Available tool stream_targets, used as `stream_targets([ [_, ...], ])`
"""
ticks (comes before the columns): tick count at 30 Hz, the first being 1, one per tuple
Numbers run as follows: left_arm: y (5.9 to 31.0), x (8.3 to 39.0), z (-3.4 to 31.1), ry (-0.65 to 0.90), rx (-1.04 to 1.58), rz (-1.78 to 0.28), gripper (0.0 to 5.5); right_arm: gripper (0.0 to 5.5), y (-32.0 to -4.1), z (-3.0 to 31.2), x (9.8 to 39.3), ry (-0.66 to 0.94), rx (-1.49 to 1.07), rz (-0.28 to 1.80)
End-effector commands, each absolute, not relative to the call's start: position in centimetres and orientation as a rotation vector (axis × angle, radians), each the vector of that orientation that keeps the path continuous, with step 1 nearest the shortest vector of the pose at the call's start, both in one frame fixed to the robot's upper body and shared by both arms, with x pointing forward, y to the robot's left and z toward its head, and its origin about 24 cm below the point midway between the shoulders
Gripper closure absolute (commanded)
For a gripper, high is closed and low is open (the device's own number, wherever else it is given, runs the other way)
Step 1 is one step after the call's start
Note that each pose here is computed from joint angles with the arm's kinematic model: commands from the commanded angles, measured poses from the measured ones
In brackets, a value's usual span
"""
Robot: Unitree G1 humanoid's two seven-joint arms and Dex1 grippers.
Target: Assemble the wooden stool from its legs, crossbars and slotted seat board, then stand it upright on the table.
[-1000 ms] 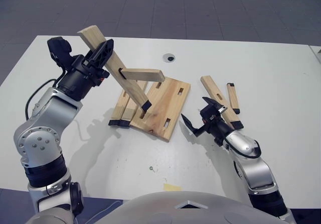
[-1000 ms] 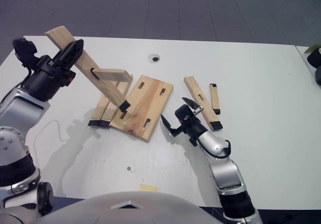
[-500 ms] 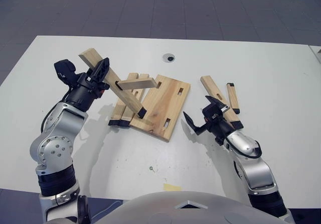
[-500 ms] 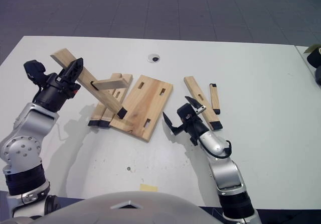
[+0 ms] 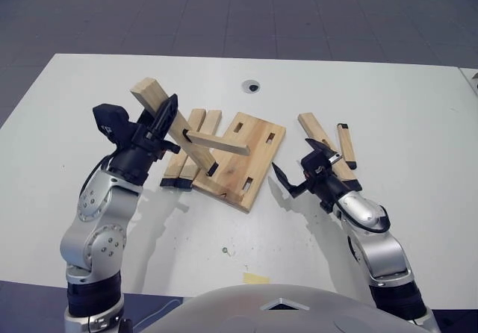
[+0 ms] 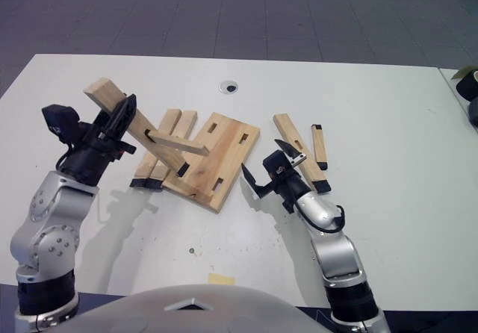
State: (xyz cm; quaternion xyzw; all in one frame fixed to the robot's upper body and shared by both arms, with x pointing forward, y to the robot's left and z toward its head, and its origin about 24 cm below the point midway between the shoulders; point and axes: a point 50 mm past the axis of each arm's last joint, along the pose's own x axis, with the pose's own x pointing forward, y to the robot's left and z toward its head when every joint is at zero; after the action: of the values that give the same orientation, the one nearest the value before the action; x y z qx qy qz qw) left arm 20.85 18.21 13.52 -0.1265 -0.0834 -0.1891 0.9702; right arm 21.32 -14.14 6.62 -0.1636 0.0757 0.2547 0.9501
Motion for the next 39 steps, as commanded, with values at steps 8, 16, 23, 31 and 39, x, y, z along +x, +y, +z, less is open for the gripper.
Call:
stream_targets([
  [8, 17.0, 16.6, 7.1, 0.090, -0.144, -0.331, 4.45, 0.10, -14.3, 7.6, 21.3, 0.150, -0.369, 0.562],
  [16, 16.9, 17.0, 7.2, 0.084, -0.079, -0.414, 4.45, 0.10, -14.1, 7.5, 21.0, 0.162, -0.362, 0.569],
  [23, 17.3, 18.6, 12.0, -0.073, -0.241, -0.419, 3.43, 0.10, -13.7, 7.4, 21.1, 0.157, -0.351, 0.564],
  [31, 16.6, 20.2, 24.4, -0.391, -0.560, -0.694, 2.08, 0.10, -13.1, 6.9, 20.8, 0.159, -0.324, 0.537],
  [39, 22.5, 23.3, 31.0, -0.518, -0.575, -0.534, 0.81, 0.10, -12.5, 6.2, 20.5, 0.164, -0.292, 0.497],
])
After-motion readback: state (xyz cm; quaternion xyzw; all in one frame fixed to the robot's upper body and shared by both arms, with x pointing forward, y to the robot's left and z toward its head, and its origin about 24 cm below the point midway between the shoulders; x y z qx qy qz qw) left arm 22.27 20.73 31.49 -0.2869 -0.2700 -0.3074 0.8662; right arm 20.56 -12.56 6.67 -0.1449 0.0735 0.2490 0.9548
